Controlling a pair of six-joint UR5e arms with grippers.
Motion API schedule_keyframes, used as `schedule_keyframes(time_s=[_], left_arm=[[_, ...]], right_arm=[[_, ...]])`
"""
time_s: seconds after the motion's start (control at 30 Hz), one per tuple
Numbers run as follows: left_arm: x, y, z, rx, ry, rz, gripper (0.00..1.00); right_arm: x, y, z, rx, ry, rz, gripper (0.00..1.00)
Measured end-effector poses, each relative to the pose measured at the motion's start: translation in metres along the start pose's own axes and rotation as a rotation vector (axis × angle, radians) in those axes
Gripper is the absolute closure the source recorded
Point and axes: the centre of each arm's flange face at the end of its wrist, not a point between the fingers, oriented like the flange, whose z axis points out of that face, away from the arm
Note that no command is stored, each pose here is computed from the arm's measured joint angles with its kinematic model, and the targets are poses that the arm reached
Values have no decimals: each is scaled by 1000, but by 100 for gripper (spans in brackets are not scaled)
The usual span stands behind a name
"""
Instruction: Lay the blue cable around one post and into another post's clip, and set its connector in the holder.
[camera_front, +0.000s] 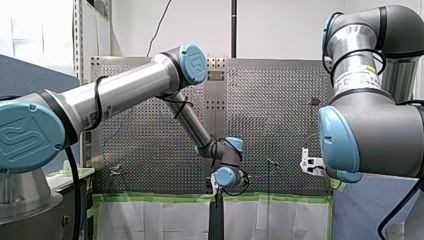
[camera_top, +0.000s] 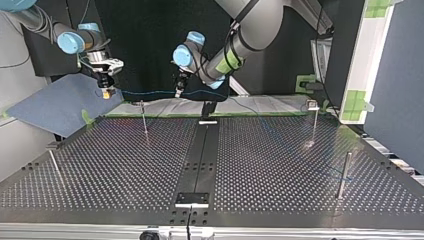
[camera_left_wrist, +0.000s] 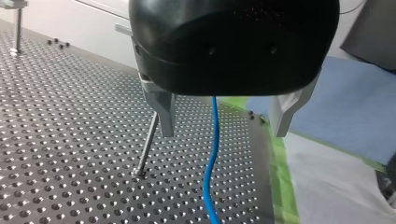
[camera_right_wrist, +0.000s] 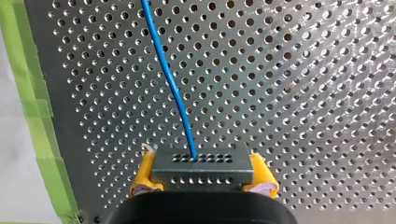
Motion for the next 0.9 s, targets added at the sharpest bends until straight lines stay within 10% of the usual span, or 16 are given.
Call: schedule_keyframes(time_s=[0.4,0.9], left_arm=[[-5,0,9,-4,-84,-40,0],[-5,-2,13,-6,-146,-2,0]], right_arm=[[-3,-8,-2,29,-29,73,100],[-7,-8,-7,14,-75,106,100]])
